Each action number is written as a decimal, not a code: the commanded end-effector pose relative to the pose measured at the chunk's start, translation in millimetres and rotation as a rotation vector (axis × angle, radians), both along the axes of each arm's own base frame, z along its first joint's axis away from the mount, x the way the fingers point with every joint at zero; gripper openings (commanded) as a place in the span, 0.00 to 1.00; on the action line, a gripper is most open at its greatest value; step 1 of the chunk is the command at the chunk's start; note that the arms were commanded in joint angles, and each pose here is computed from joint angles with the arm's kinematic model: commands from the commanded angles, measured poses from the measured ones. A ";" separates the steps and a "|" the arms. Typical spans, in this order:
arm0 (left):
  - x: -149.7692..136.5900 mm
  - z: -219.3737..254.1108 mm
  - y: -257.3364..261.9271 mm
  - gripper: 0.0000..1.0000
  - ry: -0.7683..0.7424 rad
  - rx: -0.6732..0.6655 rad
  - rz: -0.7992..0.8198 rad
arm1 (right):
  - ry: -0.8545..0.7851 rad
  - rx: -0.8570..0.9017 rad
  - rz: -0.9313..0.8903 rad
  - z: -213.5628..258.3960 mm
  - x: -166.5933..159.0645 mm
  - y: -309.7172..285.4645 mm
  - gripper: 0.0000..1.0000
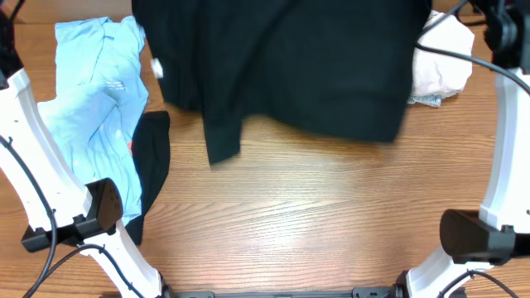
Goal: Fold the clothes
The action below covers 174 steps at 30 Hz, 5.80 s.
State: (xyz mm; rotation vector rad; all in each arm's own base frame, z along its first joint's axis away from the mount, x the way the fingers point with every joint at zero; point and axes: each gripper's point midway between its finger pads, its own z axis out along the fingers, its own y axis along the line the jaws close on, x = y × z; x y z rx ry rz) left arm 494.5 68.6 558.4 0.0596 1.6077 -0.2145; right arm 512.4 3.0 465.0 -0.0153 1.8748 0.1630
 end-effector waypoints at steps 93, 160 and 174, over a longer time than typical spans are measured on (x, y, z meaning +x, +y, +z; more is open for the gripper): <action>-201.5 -345.1 -90.3 0.04 1.091 -0.096 0.105 | 1.148 0.334 -0.671 -296.5 -338.8 -24.1 0.04; -106.6 35.2 40.7 0.04 0.048 0.169 0.599 | 0.129 0.159 -0.314 19.3 -116.9 -44.7 0.04; -51.2 51.9 45.0 0.04 -0.098 0.179 0.528 | -0.014 0.161 -0.251 24.4 -33.9 -44.7 0.04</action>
